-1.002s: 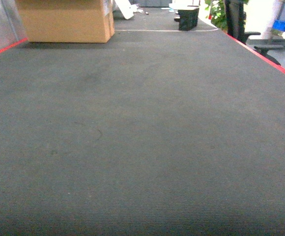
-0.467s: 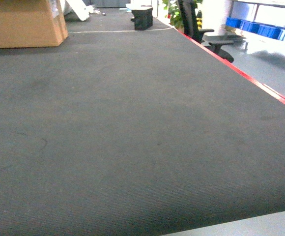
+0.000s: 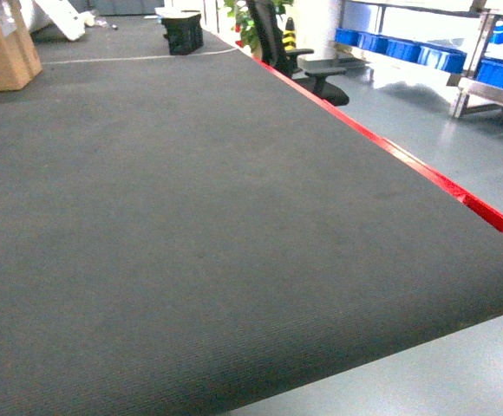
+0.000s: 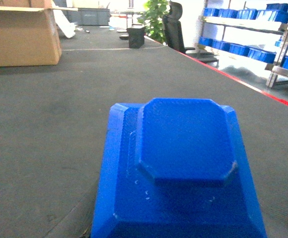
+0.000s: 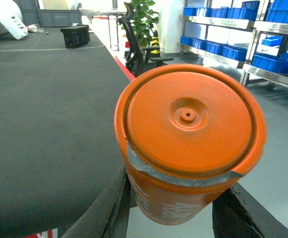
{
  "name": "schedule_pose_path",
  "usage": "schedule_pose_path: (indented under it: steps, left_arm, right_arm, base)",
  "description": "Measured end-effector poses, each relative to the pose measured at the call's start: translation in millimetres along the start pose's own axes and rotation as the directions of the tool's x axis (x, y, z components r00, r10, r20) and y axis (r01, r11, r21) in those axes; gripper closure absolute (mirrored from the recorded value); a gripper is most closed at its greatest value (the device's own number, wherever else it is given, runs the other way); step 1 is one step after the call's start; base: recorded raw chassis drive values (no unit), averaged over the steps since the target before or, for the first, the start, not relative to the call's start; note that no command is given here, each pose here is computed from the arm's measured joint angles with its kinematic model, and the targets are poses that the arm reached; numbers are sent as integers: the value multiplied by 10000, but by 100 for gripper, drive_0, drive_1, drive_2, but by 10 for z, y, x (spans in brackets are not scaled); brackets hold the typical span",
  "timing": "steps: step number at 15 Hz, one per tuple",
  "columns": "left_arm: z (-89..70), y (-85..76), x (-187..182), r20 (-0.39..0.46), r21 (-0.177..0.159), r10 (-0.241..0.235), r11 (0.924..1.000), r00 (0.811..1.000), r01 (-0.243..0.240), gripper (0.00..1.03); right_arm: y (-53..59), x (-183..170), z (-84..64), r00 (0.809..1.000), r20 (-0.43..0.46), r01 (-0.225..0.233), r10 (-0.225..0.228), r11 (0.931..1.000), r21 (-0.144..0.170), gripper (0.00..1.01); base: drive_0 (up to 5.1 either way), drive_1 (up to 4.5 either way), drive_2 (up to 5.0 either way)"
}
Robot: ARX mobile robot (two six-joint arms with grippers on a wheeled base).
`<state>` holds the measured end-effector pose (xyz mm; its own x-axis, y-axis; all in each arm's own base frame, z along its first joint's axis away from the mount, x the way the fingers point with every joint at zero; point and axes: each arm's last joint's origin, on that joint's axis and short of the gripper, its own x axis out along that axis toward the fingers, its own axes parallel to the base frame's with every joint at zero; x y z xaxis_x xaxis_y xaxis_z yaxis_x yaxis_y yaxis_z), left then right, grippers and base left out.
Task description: Sort blue parts and orange caps into right shelf containers
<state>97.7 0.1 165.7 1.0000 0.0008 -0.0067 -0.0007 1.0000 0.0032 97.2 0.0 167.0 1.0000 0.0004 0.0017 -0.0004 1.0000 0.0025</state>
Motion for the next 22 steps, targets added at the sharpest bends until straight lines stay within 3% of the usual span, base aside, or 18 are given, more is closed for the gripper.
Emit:
schedule_pose_path:
  steps: [22]
  left_arm:
    - [0,0,0,0,0,4,10000,10000,-4,60]
  right_arm:
    - [0,0,1,10000,4,0,0,10000,0,61]
  base:
    - [-160,-160,-160]
